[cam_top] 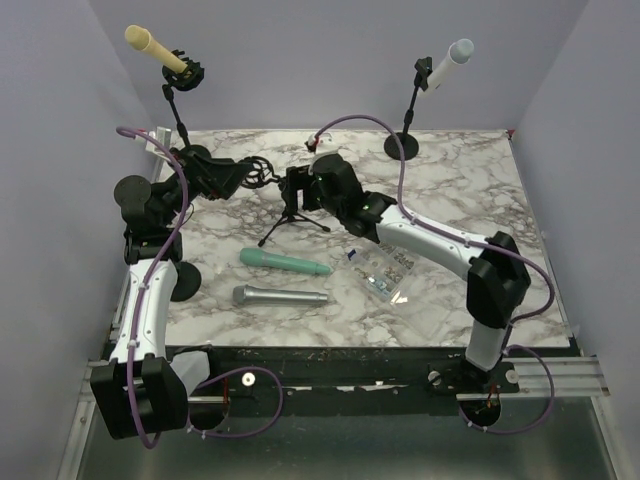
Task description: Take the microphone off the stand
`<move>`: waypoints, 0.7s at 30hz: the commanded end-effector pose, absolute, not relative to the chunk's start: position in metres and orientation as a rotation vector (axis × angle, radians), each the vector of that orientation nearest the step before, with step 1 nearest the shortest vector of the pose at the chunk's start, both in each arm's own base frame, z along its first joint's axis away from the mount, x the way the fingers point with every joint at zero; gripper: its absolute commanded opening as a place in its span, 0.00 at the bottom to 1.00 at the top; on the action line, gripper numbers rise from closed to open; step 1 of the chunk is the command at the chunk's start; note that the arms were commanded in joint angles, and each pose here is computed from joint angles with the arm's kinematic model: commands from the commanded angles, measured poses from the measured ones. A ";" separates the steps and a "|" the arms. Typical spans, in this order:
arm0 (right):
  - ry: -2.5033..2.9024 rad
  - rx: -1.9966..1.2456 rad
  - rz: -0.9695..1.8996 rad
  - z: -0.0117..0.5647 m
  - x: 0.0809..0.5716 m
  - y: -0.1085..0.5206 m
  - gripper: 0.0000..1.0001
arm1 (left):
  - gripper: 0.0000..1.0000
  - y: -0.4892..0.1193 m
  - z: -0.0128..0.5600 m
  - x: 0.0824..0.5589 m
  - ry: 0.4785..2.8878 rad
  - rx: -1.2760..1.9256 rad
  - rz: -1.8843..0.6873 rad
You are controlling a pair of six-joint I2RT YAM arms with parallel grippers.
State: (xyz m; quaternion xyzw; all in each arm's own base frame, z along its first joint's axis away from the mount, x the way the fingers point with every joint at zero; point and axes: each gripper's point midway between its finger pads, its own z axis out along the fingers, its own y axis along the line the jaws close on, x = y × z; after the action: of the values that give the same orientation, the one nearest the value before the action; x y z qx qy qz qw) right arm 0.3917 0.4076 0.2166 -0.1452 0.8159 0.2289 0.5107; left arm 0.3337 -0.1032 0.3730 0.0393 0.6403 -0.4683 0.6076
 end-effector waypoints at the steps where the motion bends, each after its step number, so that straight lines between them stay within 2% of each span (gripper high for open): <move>1: 1.934 -0.319 0.593 0.231 0.371 0.386 0.80 | 0.93 -0.104 0.369 0.335 1.483 0.119 -1.092; 8: 1.915 -0.273 0.525 0.207 0.344 0.334 0.83 | 0.93 -0.114 0.361 0.337 1.511 0.131 -1.117; 14: 1.878 -0.256 0.548 0.201 0.325 0.313 0.83 | 0.93 -0.143 0.341 0.338 1.594 0.212 -1.089; 21: 1.847 -0.253 0.525 0.202 0.310 0.288 0.84 | 0.92 -0.174 0.303 0.339 1.708 0.310 -0.891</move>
State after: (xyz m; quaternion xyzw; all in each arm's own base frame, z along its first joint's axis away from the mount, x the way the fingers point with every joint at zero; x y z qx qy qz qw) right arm 0.3089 0.3025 0.1792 -0.1291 0.8112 0.2224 0.5252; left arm 0.3323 -0.1657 0.3198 0.0970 0.6968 -0.4614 0.5405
